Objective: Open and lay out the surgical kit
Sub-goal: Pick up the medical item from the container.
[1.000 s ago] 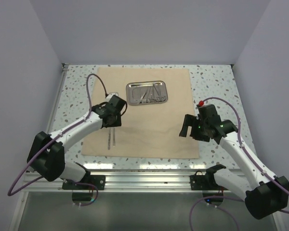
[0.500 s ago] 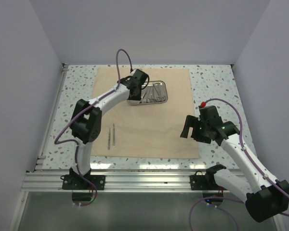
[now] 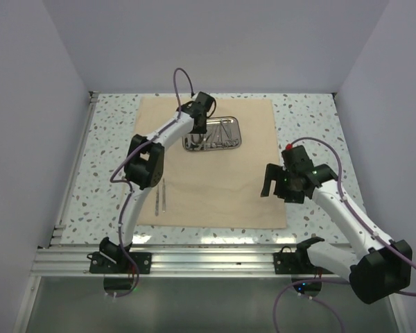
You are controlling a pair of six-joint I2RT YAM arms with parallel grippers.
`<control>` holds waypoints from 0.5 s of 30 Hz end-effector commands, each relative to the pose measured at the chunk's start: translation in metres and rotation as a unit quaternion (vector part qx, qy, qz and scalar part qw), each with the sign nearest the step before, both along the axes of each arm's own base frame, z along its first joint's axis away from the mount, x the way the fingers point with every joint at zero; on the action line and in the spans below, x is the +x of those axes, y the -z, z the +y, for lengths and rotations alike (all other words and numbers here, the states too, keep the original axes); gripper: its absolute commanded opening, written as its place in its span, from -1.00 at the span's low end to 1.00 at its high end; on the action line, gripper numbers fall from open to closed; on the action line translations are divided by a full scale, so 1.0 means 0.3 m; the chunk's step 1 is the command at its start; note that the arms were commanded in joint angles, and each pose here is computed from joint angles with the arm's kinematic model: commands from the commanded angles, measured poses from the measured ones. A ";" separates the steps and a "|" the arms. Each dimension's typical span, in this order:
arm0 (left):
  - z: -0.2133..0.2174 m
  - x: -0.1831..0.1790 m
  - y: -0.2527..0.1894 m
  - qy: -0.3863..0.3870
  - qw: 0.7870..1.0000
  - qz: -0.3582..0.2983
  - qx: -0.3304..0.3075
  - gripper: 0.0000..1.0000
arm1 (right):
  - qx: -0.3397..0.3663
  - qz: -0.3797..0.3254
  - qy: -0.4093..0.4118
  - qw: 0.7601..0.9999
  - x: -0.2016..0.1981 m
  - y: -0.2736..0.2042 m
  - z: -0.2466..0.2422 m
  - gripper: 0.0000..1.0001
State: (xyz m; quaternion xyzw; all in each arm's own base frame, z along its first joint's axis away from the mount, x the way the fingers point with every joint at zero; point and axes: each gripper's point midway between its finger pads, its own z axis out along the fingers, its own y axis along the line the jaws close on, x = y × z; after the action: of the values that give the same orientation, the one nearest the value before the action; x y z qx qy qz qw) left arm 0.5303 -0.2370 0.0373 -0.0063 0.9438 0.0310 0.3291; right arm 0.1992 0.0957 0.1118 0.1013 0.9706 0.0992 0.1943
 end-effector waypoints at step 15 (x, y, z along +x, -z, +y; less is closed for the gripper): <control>-0.020 0.143 0.004 0.018 0.998 -0.037 -0.038 -0.17 | -0.033 0.003 -0.014 0.999 0.105 -0.013 0.000 0.80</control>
State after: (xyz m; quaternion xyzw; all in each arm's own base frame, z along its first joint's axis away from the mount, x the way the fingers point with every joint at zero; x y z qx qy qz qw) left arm 0.5684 -0.2298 0.0305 -0.0179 0.9359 0.0072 0.3518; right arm 0.2168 0.0964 0.1035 0.0881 0.9793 0.0708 0.1680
